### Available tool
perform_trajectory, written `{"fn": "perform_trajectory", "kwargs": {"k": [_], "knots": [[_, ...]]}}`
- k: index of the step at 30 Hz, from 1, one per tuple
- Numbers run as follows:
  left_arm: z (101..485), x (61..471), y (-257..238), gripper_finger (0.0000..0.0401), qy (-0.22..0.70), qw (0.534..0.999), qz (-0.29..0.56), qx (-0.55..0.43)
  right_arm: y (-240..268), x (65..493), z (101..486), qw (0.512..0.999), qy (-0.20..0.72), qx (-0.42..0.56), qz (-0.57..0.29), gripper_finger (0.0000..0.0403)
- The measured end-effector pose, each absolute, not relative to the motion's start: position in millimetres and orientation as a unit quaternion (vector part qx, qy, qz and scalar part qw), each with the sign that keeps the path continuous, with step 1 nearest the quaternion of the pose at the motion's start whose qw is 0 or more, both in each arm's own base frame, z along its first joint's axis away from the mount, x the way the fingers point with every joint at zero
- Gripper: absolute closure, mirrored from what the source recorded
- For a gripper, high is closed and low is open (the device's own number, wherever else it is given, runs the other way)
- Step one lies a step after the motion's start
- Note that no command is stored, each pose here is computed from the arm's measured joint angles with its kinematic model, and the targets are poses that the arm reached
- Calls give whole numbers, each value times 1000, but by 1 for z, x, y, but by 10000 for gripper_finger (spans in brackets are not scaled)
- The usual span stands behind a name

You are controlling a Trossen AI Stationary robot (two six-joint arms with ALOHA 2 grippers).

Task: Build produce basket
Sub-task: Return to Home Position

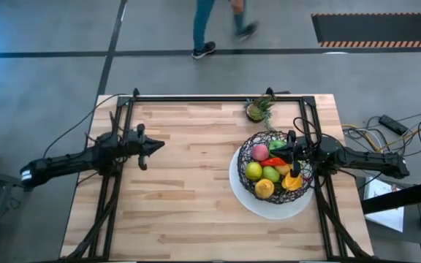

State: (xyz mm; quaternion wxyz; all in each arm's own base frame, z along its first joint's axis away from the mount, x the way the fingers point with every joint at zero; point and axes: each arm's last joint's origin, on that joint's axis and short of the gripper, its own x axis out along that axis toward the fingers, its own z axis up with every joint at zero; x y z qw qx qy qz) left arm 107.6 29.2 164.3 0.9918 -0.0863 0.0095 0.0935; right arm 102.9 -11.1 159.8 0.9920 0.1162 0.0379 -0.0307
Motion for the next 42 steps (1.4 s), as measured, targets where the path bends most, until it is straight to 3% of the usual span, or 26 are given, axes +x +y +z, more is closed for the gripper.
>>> {"fn": "perform_trajectory", "kwargs": {"k": [10, 15, 22, 42], "knots": [[178, 93, 27, 401, -67, 994, 87, -11, -11, 103, 163, 996, 20, 87, -21, 394], [171, 96, 28, 401, -30, 994, 100, -15, -8, 102, 172, 998, -22, 53, 30, 394], [169, 94, 28, 401, -22, 993, 112, -27, -7, 101, 175, 996, -38, 79, 16, 394], [165, 95, 30, 401, 0, 990, 137, -23, 12, 101, 165, 1000, 13, 21, 1, 394]]}}
